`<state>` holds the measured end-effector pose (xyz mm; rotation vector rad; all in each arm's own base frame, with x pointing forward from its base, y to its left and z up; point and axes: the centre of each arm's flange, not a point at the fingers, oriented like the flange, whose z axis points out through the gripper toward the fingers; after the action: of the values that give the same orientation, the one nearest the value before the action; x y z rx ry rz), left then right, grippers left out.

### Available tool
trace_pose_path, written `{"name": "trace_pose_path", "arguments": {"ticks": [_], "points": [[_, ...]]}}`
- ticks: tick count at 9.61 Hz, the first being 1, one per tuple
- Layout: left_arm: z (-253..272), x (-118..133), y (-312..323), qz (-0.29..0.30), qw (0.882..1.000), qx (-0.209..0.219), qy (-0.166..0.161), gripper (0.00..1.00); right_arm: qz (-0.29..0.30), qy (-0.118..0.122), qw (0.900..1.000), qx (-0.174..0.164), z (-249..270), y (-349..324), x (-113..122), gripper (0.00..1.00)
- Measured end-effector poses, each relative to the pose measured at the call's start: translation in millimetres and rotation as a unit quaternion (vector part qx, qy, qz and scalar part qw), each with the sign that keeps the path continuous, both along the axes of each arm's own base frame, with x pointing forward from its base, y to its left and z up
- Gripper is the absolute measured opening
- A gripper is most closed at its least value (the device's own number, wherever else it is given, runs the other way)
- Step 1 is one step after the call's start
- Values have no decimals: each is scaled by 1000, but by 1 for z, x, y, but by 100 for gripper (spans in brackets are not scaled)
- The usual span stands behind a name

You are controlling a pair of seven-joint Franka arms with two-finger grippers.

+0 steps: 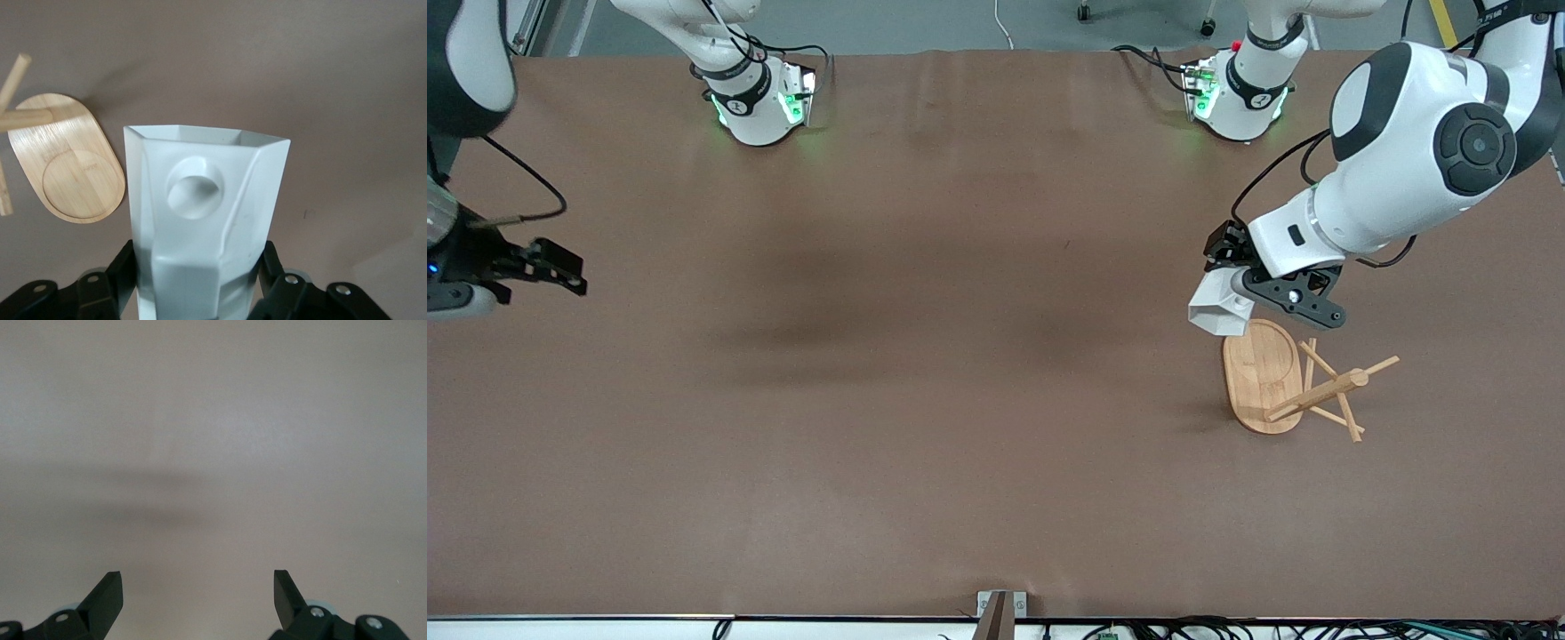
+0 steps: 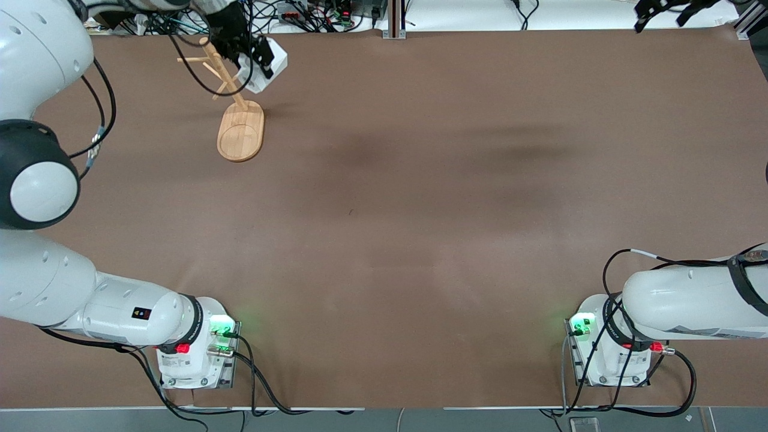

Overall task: Hang cup on rack
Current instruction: 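Lower the cup with the left gripper, threading its handle onto a peg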

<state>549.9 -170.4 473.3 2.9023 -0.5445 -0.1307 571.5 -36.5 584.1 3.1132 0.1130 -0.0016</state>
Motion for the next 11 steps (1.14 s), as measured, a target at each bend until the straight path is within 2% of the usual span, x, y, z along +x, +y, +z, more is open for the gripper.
{"name": "trace_pose_path", "arguments": {"ticks": [2,3,4,6,11], "points": [[-29,-3,15,-1,1000,-1,-13,75,-57,13,998,-1,29,-8,-15,100],[-42,-3,21,-11,1000,-2,-16,75,-91,11,996,-1,40,-7,-22,100],[-52,0,24,-24,1000,-3,-18,75,-114,-2,993,-2,52,-4,-23,100],[-69,12,29,-46,999,-5,-21,75,-126,-30,992,-2,81,-5,-24,100],[-57,42,62,-53,997,-6,-51,75,-142,-27,989,-4,80,-42,-27,100]]}}
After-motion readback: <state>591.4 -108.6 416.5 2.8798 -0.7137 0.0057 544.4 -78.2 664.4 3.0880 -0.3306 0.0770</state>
